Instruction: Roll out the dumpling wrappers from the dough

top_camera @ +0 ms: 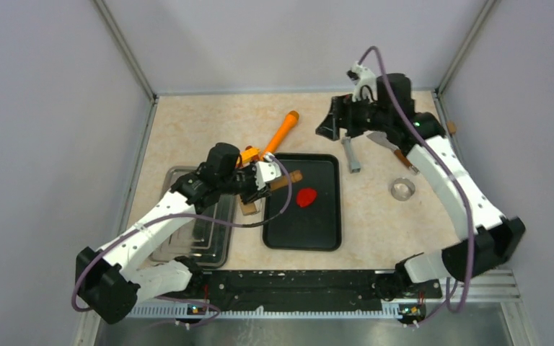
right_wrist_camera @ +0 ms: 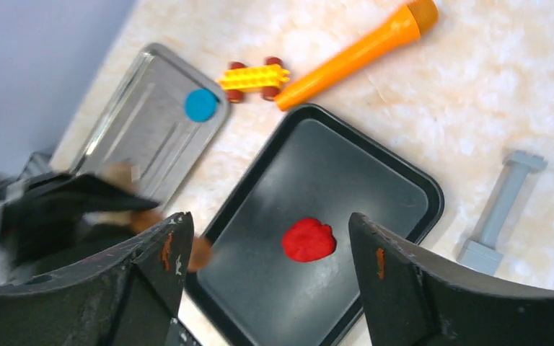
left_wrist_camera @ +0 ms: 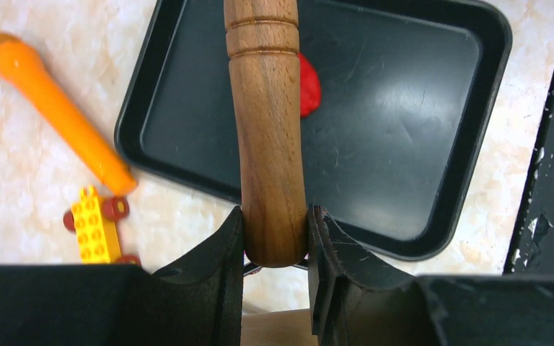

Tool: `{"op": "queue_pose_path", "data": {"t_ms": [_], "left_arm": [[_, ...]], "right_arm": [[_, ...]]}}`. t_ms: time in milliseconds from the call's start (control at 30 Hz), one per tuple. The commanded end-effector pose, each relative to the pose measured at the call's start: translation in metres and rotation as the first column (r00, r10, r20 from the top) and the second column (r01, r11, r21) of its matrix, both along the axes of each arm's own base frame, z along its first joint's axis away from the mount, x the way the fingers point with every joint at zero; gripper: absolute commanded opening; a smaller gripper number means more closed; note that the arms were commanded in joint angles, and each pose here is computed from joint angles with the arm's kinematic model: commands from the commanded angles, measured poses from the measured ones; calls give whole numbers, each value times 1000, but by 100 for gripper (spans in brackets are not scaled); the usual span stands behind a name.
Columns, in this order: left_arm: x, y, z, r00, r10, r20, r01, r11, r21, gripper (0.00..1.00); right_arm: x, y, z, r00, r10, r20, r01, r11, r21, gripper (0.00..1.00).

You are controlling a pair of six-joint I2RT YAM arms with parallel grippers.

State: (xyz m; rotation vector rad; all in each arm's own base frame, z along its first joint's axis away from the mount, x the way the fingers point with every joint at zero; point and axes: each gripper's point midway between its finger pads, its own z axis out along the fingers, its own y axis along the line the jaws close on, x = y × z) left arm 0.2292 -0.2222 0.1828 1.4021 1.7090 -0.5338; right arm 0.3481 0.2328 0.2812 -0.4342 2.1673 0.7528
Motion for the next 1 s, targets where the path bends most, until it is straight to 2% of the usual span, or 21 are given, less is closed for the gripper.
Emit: {"op": "queue_pose_path", "data": {"t_ms": [0, 133, 267, 467, 567, 667, 767, 967], "left_arm": [[13, -41, 45, 984, -121, 132, 135, 985, -109, 0], [5, -72, 50, 968, -201, 150, 223, 964, -148, 0], [-4, -100, 56, 955, -247, 161, 273, 948, -164, 0], [11, -121, 67, 981, -138, 136, 170, 952, -256, 0], [15, -129, 69, 990, -95, 104, 123, 944, -305, 0], [11, -135, 65, 986, -124, 110, 151, 943, -295, 0], [10, -138, 64, 983, -137, 121, 166, 944, -285, 0], [10, -145, 58, 983, -150, 104, 174, 946, -275, 0]], "right_arm": [[-62, -4, 18, 980, 196, -32, -194, 979, 69, 85], [-82, -10, -2, 975, 202, -97, -193, 976, 98, 93], [-91, -7, -17, 951, 211, -227, -164, 964, 211, 94], [-110, -3, -29, 916, 275, -293, -193, 940, 280, 93], [-117, -1, -29, 903, 298, -309, -198, 928, 316, 85], [-118, 0, -30, 899, 298, -322, -190, 925, 328, 70], [-117, 0, -29, 900, 289, -326, -181, 929, 323, 60], [-121, -2, -34, 898, 283, -336, -175, 932, 318, 53]]}}
